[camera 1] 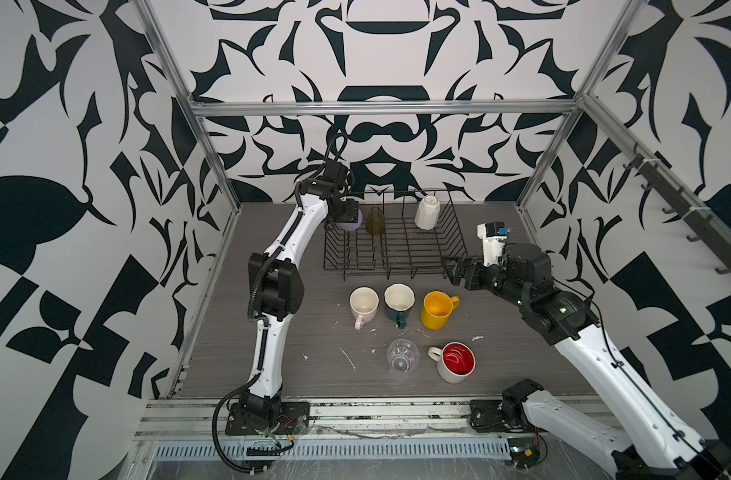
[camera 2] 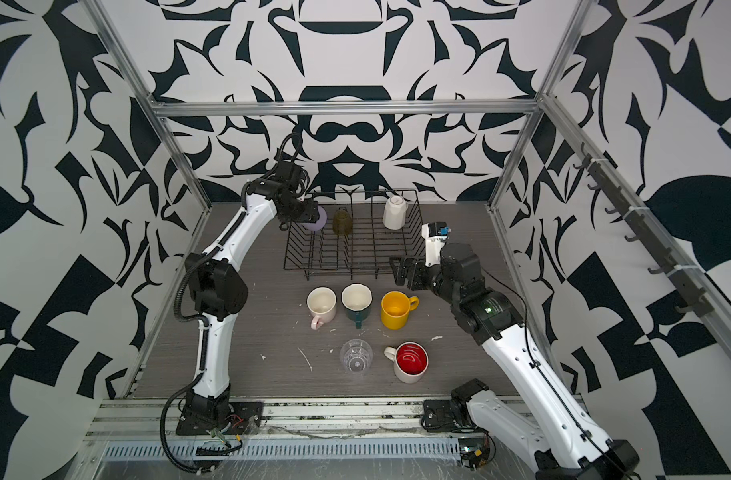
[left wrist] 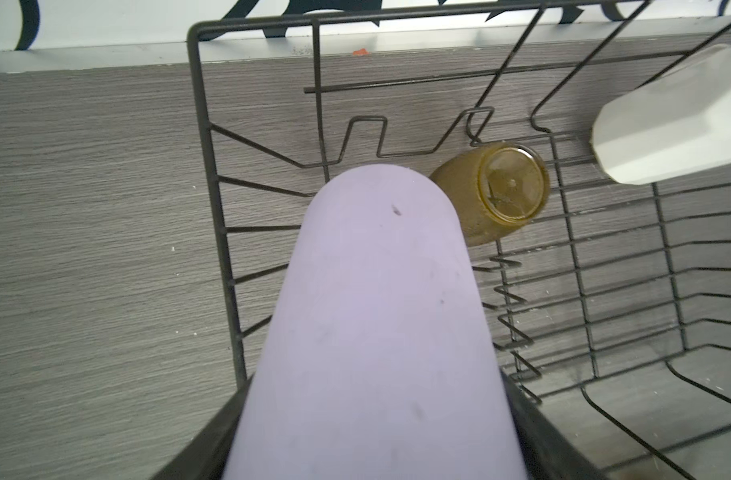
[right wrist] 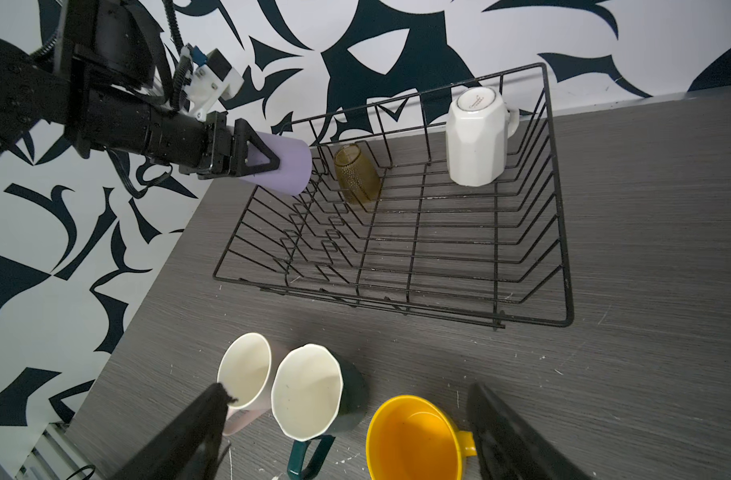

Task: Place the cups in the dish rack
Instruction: 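Lower the lavender cup into the rack beside the amber glass with the left gripper, then open the left gripper and raise it while the right reaches toward the clear glass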

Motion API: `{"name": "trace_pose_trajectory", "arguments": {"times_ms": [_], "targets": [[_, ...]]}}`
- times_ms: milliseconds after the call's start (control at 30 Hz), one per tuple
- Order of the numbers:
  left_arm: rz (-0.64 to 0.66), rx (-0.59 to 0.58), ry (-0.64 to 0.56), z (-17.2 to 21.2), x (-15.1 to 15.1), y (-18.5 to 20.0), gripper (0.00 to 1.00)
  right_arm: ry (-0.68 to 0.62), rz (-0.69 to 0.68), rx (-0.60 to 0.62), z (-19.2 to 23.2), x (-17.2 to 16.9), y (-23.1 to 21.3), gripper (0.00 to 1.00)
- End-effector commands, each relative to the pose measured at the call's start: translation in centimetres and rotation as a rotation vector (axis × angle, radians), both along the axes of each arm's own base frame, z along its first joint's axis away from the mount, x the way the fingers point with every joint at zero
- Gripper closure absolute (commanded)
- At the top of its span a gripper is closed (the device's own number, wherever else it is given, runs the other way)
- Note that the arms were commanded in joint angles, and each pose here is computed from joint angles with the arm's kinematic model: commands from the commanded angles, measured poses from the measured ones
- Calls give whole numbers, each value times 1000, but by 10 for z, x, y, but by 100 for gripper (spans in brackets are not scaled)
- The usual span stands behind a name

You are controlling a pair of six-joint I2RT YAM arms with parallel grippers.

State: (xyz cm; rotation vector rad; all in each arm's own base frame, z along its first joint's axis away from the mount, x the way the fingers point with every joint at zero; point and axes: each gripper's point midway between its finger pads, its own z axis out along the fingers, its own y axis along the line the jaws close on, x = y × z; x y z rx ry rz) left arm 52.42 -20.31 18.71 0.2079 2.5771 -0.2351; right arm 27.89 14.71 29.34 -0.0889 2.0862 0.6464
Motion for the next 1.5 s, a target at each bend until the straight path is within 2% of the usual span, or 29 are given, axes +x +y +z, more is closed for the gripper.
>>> {"name": "trace_pose_trajectory", "arguments": {"times_ms": [0,400,500,633,733,867,933,1100,1300,1467], "targets": [[7,28,3,-6,3,0,100,-34,1,7,7,2,0,8],[31,44,14,-37,21,-4,100,-18,10,14,0,0,2,9],[33,45,18,-44,23,-4,85,-13,13,18,-2,0,3,9],[38,48,19,-50,26,-4,50,-4,14,22,-4,1,4,9],[42,56,14,-51,27,-3,31,-1,14,21,-6,2,4,9],[43,55,2,-50,29,-3,17,2,16,18,-7,2,5,9],[43,52,-4,-49,29,-3,16,5,14,17,-8,3,5,9],[42,36,-13,-42,28,-5,0,9,17,14,-10,4,6,9],[48,8,-64,-13,22,-3,1,39,42,-12,-14,4,9,12],[61,-22,-180,37,12,5,1,89,80,-49,-24,1,12,17]]}}
